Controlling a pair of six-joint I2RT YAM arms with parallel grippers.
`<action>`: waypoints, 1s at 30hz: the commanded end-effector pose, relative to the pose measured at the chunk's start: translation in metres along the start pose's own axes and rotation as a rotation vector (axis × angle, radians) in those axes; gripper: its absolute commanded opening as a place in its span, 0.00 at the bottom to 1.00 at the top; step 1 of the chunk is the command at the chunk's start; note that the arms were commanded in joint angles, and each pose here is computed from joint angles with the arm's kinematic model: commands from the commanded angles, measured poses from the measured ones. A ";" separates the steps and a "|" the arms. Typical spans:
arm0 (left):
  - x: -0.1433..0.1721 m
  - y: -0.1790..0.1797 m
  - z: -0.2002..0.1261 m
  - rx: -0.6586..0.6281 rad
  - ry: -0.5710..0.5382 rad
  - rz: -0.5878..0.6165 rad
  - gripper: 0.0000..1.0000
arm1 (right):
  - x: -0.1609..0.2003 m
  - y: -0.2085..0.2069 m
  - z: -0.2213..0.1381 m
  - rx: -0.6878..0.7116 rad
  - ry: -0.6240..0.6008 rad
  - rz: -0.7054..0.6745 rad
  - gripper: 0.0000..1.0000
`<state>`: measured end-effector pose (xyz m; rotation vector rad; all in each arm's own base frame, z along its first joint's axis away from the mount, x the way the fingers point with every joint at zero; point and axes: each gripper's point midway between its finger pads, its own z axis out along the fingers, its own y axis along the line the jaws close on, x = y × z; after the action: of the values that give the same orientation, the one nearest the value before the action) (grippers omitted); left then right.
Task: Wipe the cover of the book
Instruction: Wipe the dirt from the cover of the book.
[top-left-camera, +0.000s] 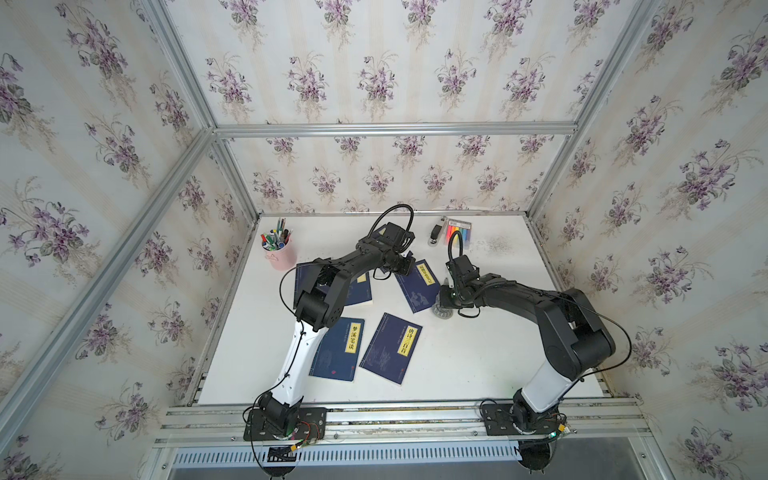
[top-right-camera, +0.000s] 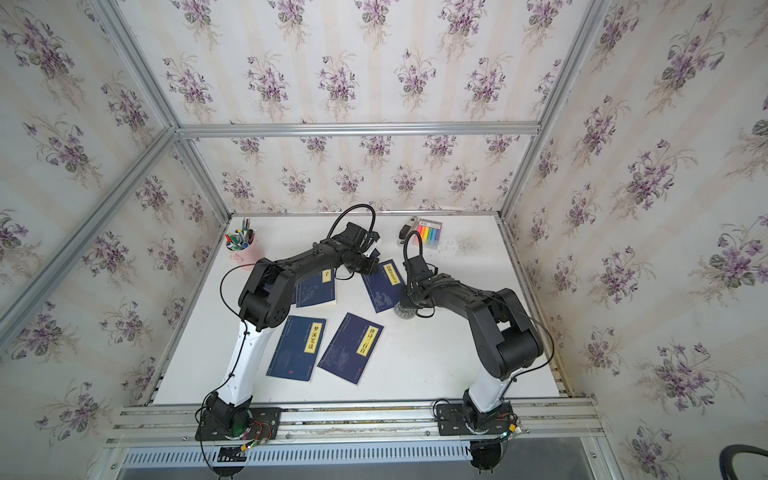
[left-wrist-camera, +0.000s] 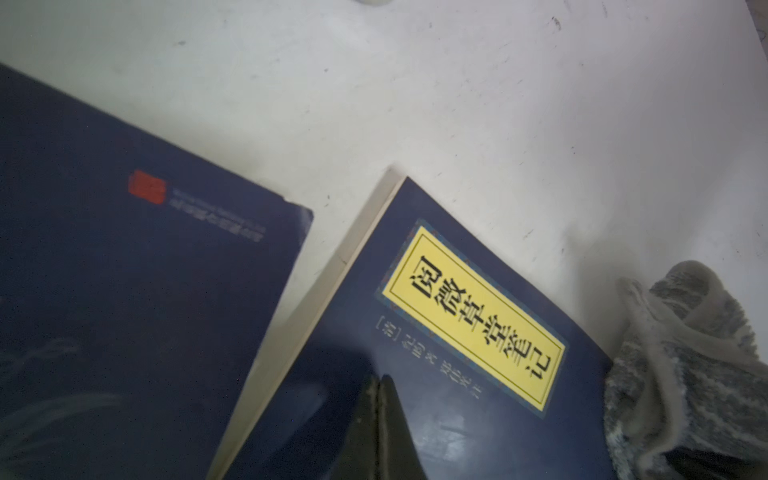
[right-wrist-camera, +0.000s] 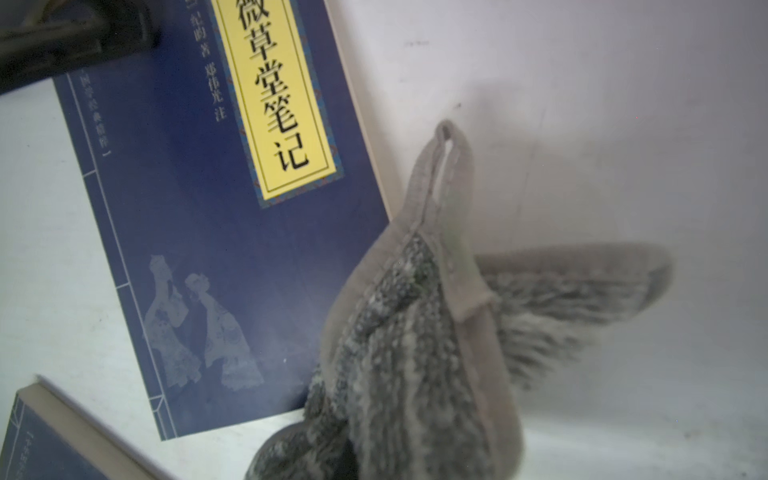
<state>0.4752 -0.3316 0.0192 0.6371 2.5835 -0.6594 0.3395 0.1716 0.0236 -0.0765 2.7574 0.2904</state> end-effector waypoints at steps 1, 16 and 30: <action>0.057 0.005 0.009 -0.019 0.205 -0.052 0.00 | -0.013 0.016 -0.001 -0.061 -0.029 -0.031 0.00; 0.057 0.004 0.008 -0.016 0.204 -0.050 0.00 | -0.038 0.035 -0.038 -0.136 -0.120 -0.061 0.00; 0.057 0.004 0.008 -0.019 0.202 -0.055 0.00 | -0.031 0.040 0.017 -0.162 -0.038 -0.054 0.00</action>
<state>0.4755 -0.3314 0.0188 0.6463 2.5762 -0.6531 0.3785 0.2141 0.0308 -0.1781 2.6720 0.4732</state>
